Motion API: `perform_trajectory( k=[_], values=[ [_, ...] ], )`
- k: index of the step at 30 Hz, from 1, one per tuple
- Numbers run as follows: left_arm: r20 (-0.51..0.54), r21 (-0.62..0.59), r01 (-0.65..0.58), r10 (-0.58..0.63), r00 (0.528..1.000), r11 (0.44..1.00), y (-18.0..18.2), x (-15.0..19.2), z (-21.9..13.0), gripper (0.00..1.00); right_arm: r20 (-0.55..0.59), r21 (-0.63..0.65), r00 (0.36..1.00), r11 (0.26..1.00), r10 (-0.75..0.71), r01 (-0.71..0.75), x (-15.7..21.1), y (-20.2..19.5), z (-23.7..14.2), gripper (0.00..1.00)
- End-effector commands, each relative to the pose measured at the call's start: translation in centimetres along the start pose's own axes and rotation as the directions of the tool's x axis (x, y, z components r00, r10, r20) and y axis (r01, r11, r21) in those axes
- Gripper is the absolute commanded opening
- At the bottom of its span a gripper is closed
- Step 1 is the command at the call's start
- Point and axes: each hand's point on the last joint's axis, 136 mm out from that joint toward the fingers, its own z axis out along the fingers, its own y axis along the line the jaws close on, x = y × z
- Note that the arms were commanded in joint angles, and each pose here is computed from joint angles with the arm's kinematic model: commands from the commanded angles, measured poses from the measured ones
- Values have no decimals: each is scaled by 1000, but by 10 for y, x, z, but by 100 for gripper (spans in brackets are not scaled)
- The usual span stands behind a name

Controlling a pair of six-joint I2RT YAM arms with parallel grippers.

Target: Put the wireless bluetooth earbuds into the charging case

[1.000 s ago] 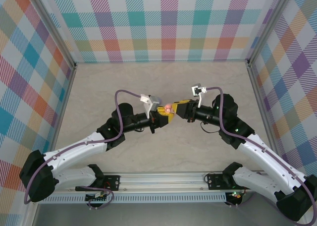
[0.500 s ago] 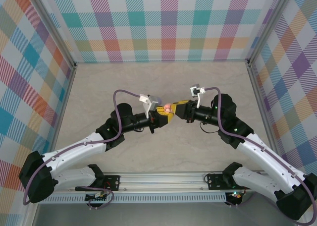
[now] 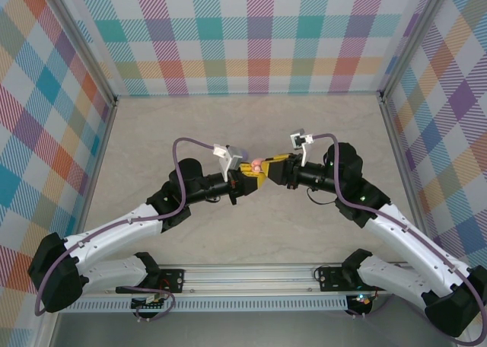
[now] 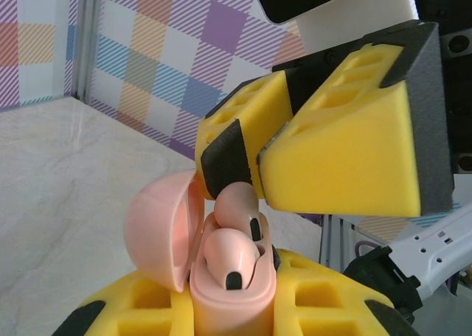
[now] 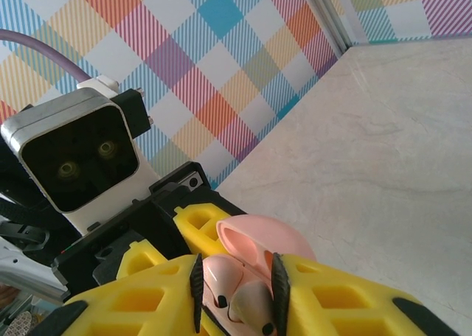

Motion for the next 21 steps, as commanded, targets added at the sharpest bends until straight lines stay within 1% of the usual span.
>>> perform_trajectory(
  k=[1, 2, 6, 9, 14, 19, 21],
  values=[
    [63, 46, -34, 32, 998, 998, -18, -24, -5, 0, 10, -17, 999, 999, -35, 35, -7, 11, -4, 38],
    [58, 48, -36, 33, 998, 998, -19, -23, -5, 0, 14, -7, 999, 999, -34, 34, -8, 10, -5, 42],
    [41, 40, -43, 41, 998, 998, -17, -20, -5, 0, 32, 26, 998, 999, -47, 46, -11, 7, -11, 49],
    [36, 32, -47, 46, 998, 998, -17, -18, -6, 0, 38, 52, 998, 997, -58, 56, -11, 5, -15, 51],
    [34, 17, -65, 64, 997, 998, -16, -19, -10, 0, 60, 138, 996, 989, -65, 56, -13, -7, -24, 52],
    [26, 14, -86, 86, 996, 996, -18, -19, -16, 0, 79, 302, 996, 953, -44, 18, -11, -37, -33, 53],
    [19, 17, -99, 98, 995, 995, -20, -18, -19, 0, 71, 347, 997, 938, -29, 3, -7, -47, -35, 54]
  ],
)
